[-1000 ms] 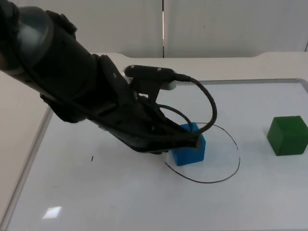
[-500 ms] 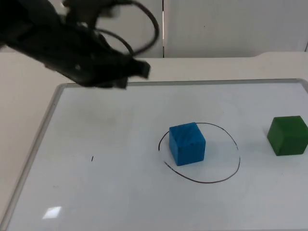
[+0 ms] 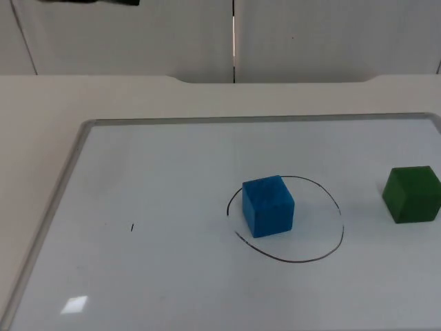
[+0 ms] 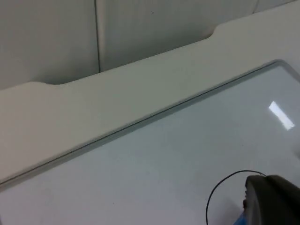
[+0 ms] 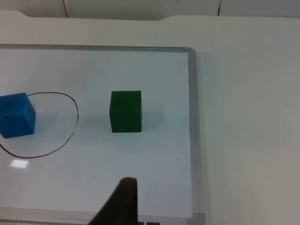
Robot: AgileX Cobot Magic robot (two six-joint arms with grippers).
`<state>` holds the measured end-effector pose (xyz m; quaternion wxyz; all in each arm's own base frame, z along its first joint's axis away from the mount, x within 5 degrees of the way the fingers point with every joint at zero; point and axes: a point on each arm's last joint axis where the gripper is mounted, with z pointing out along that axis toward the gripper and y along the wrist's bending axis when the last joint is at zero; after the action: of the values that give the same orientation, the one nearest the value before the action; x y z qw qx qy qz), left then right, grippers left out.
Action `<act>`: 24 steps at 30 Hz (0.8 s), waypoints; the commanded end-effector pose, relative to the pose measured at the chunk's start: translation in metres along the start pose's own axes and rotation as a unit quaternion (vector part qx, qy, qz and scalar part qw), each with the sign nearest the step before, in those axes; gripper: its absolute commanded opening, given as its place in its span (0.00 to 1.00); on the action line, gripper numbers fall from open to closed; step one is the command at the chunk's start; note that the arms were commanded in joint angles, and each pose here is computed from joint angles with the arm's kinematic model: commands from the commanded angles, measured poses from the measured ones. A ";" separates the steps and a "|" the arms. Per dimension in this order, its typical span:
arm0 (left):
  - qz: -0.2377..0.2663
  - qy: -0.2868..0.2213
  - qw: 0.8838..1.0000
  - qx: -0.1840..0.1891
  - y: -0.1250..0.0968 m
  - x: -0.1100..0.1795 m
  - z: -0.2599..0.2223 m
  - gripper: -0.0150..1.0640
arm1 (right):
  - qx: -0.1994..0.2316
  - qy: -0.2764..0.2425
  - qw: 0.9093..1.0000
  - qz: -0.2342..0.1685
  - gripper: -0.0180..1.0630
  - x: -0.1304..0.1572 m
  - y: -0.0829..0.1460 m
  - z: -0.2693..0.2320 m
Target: Push the two cubes into the marked area.
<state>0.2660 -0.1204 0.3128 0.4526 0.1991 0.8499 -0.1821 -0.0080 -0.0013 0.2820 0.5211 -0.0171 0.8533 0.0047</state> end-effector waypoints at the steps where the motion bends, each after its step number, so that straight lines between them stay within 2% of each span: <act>1: 0.006 -0.002 1.000 0.007 -0.003 -0.002 -0.010 0.01 | 0.000 0.001 1.000 0.001 0.99 0.001 0.000 0.001; 11: 0.039 -0.002 0.998 0.053 -0.024 -0.002 -0.067 0.01 | 0.000 0.001 1.000 0.001 0.99 0.001 0.000 0.001; 20: 0.047 -0.031 0.997 0.054 -0.031 0.012 -0.099 0.01 | 0.001 0.001 1.000 0.001 0.99 0.001 -0.001 0.001; 24: 0.047 -0.032 0.997 0.053 -0.033 0.032 -0.110 0.01 | 0.001 0.001 1.000 0.001 0.99 0.001 -0.001 0.001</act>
<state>0.1664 -0.0935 0.3528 0.4762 0.2576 0.8133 -0.2130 -0.0080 -0.0013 0.2820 0.5211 -0.0171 0.8533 0.0047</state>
